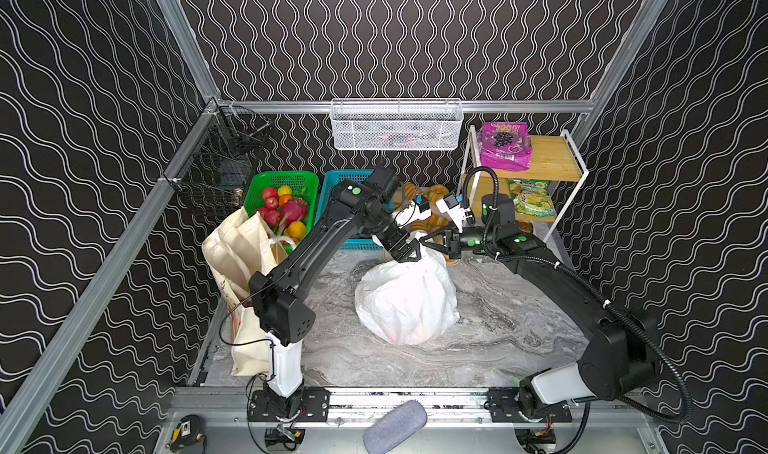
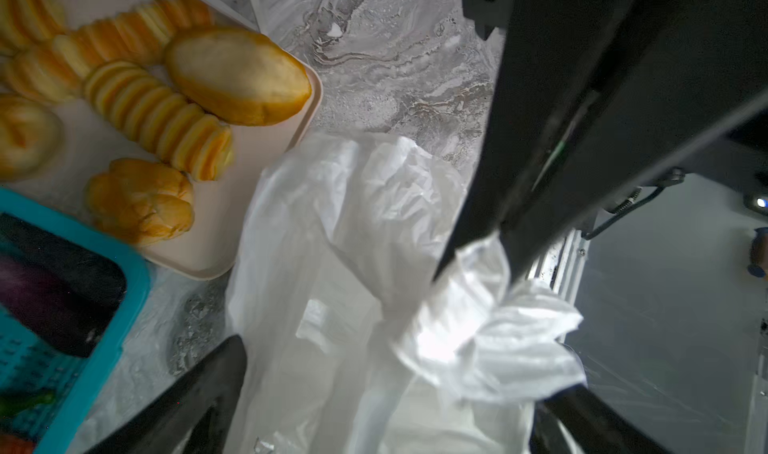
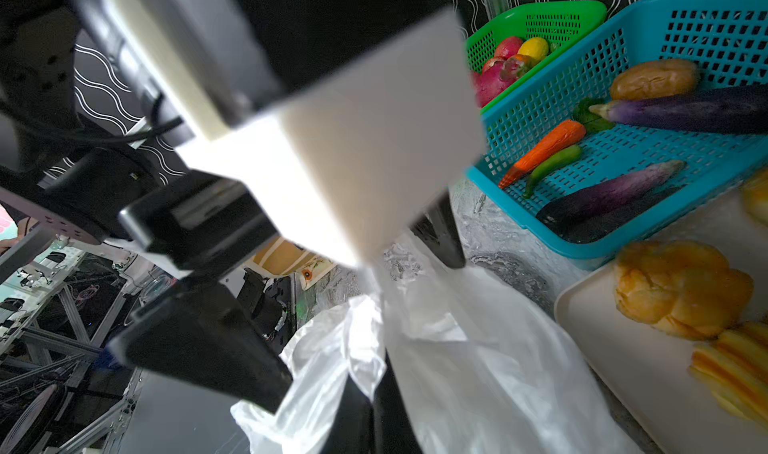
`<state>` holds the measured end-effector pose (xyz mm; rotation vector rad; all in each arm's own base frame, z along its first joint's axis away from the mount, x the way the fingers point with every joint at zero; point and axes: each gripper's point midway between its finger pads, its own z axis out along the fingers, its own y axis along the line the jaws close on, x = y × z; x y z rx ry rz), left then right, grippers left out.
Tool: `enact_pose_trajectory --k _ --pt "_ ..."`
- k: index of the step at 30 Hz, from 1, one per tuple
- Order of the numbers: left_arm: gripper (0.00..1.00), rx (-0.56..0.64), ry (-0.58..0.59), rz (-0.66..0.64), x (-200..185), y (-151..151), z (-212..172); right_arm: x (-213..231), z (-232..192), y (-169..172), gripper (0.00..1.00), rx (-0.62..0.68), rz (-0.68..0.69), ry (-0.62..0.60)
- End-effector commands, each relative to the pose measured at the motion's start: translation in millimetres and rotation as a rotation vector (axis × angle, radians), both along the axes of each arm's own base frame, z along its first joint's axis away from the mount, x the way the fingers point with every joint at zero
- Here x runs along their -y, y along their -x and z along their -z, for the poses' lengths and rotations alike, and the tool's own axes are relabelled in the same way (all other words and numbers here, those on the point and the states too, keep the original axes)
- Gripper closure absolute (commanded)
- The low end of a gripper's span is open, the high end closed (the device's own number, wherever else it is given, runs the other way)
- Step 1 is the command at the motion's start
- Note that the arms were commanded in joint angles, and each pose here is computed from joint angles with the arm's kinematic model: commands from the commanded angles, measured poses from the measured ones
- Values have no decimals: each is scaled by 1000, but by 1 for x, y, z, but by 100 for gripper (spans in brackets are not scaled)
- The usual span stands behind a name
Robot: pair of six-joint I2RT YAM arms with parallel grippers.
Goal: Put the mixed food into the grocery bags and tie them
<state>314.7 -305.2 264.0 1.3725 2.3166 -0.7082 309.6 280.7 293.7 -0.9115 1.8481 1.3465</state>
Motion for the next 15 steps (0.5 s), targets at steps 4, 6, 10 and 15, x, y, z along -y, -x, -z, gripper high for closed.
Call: enact_pose_trajectory --k 4,6,10,15 --pt "19 -117 131 96 3 36 -25 1 -1 -9 100 40 45 9" --pt "24 -121 151 103 3 41 -30 2 -1 -14 100 41 76 12" --pt "18 -148 152 107 2 47 -28 4 -9 -20 100 74 121 -6" --pt "11 -159 114 76 0 42 -18 2 -27 -15 100 93 97 -66"
